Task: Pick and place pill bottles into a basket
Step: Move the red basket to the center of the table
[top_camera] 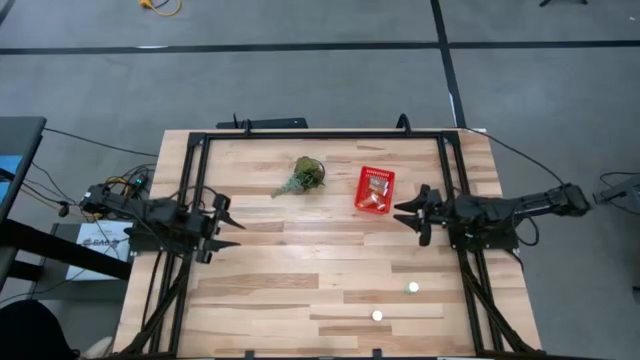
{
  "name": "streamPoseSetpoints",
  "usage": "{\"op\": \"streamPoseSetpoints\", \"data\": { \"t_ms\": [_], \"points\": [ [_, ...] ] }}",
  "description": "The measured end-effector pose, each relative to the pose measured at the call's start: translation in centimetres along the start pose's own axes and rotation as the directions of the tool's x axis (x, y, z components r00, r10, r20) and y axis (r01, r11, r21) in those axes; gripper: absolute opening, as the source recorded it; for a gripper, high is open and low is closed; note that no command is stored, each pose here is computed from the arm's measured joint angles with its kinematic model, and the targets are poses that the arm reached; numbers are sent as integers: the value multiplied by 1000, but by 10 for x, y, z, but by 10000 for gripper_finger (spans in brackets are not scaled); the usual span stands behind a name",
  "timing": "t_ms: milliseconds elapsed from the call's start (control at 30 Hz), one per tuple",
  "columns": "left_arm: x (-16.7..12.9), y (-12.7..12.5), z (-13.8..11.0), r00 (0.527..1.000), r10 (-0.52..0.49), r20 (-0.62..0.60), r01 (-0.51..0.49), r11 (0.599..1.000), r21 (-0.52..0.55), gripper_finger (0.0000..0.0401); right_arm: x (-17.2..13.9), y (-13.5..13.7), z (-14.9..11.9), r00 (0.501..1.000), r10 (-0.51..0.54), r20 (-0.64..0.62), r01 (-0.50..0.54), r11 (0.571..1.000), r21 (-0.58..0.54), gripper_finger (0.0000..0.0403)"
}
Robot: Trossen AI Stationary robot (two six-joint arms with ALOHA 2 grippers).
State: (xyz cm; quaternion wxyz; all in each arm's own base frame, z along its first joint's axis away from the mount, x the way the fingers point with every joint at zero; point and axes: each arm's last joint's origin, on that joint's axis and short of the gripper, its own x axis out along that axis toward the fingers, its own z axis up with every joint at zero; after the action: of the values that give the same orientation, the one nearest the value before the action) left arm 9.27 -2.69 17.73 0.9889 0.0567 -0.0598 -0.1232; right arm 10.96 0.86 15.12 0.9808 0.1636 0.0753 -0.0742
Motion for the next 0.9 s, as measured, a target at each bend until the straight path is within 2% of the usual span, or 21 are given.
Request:
{"op": "streamPoseSetpoints", "data": {
  "t_ms": [200, 300, 500, 633, 900],
  "points": [
    [0, -1, -6, 998, -13, -64, 10, 999, -39, 192, 2, 0, -2, 1000, -15, -27, 15, 1000, -7, 159],
    [0, -2, -6, 997, -42, -67, 37, 997, -63, 192, 2, 0, -2, 1000, -13, -23, 13, 1000, -2, 159],
    [0, -2, -7, 997, -42, -71, 36, 996, -77, 192, 2, 0, -3, 999, -12, -34, 12, 1000, -2, 159],
    [0, -2, -7, 997, -42, -72, 33, 992, -124, 192, 3, -1, -4, 999, -14, -39, 14, 1000, -6, 159],
    [0, -2, -7, 996, -41, -74, 31, 991, -131, 192, 11, -4, -18, 978, -79, -190, 69, 996, -61, 159]
  ]
}}
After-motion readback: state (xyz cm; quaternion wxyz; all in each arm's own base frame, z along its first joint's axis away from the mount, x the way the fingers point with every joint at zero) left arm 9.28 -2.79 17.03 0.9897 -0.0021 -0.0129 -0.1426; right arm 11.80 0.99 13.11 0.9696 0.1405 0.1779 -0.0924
